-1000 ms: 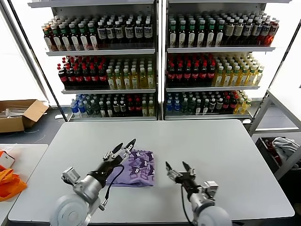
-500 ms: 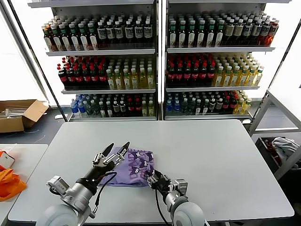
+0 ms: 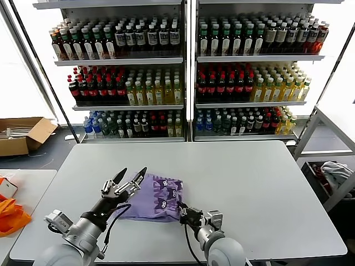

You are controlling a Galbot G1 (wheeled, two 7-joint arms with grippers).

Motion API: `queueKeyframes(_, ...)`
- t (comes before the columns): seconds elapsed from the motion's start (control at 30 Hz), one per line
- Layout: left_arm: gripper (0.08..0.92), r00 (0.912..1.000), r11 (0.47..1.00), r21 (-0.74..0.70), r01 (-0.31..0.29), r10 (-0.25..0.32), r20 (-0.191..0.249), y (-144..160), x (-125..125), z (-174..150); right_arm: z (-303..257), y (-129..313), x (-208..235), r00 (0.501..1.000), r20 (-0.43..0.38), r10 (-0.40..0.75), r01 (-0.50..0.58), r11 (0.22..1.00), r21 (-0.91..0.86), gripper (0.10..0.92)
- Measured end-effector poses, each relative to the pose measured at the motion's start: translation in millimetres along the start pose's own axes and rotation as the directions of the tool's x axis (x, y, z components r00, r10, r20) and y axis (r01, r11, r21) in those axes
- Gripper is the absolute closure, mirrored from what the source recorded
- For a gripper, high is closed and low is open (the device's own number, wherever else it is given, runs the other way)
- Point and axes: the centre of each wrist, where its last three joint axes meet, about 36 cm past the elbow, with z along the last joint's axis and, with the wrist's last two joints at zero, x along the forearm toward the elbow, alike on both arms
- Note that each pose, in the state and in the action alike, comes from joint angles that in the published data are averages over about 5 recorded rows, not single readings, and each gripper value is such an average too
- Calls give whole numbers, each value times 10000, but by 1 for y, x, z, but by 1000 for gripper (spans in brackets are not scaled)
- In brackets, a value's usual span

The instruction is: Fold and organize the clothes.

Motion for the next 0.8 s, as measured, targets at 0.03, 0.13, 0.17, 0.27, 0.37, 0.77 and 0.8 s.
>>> queueKeyframes(0.03, 177, 10000, 10000, -12, 7, -7, 8, 0, 0, 0, -2, -5, 4, 10000, 43, 72, -73, 9999, 148, 914)
queueKeyframes(0.13, 177, 10000, 10000, -24, 12, -12, 29, 1, 0, -1, -5, -21, 17, 9991, 133, 395, -403, 9970, 664, 914)
queueKeyframes(0.17, 177, 10000, 10000, -21, 12, -12, 38, 1, 0, -1, -6, -28, 21, 9984, 150, 538, -548, 9949, 848, 914)
queueKeyframes(0.27, 177, 10000, 10000, 0, 10, -10, 59, 1, -1, -1, -9, -48, 34, 9951, 174, 974, -989, 9860, 1344, 914)
queueKeyframes(0.37, 177, 10000, 10000, 20, 7, -7, 55, 0, -3, 0, -14, -65, 46, 9904, 220, 1367, -1384, 9752, 1728, 905)
queueKeyframes(0.77, 177, 9999, 9999, -97, 121, -120, 59, -1, -1, -2, -45, -72, 75, 9628, 1851, 1967, -2411, 9347, 2610, 597)
queueKeyframes(0.8, 177, 9999, 9999, -97, 131, -131, 63, -1, -1, -2, -46, -71, 74, 9612, 1963, 1936, -2420, 9336, 2643, 571)
